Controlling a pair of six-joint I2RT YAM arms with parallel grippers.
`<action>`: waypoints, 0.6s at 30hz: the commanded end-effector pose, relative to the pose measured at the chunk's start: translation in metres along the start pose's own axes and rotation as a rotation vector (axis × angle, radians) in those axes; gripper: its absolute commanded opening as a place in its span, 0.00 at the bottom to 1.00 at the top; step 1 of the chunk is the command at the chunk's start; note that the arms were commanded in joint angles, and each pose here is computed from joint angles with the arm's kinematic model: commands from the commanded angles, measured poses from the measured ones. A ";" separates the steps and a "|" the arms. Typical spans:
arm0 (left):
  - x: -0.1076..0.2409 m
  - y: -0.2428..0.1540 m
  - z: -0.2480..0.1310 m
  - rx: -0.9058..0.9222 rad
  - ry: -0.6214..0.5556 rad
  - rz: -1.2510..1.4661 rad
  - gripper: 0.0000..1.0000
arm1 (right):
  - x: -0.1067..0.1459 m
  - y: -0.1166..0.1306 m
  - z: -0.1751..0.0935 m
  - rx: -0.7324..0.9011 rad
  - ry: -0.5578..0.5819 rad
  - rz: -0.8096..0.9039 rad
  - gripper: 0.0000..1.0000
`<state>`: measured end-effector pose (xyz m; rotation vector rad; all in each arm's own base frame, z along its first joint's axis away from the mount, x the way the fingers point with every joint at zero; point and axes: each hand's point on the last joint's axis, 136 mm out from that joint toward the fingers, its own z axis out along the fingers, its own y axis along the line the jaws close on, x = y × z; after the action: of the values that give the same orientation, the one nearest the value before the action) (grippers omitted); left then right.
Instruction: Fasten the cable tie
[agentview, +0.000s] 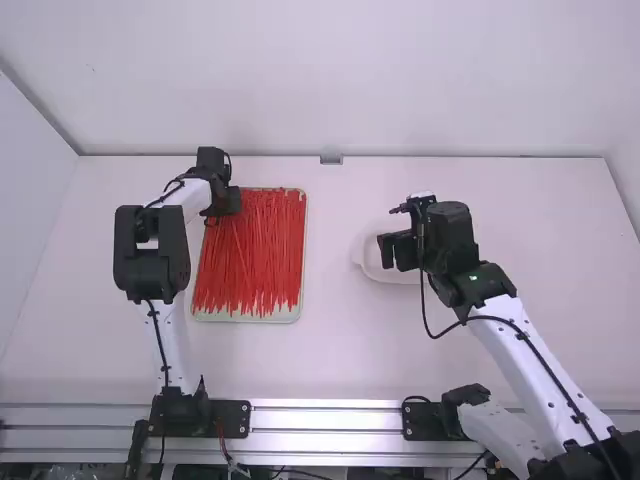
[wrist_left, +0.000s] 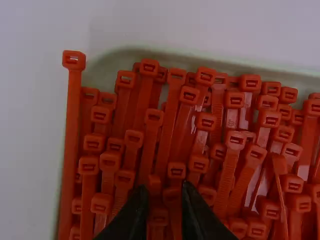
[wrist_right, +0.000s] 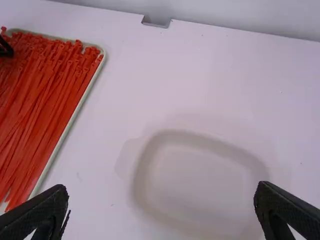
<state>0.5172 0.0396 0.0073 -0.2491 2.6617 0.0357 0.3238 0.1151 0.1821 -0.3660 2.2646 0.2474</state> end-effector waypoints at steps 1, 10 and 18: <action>0.008 0.002 0.005 -0.006 0.020 -0.002 0.18 | -0.011 -0.001 -0.003 0.003 -0.023 0.001 0.99; 0.008 0.001 0.005 -0.006 0.020 -0.002 0.28 | -0.010 -0.002 -0.004 0.006 -0.020 0.005 0.99; 0.007 0.001 0.005 -0.006 0.020 -0.002 0.38 | -0.011 -0.002 -0.004 0.006 -0.020 0.004 0.99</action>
<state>0.5171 0.0395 0.0072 -0.2485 2.6622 0.0354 0.3239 0.1135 0.1816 -0.3616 2.2677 0.2432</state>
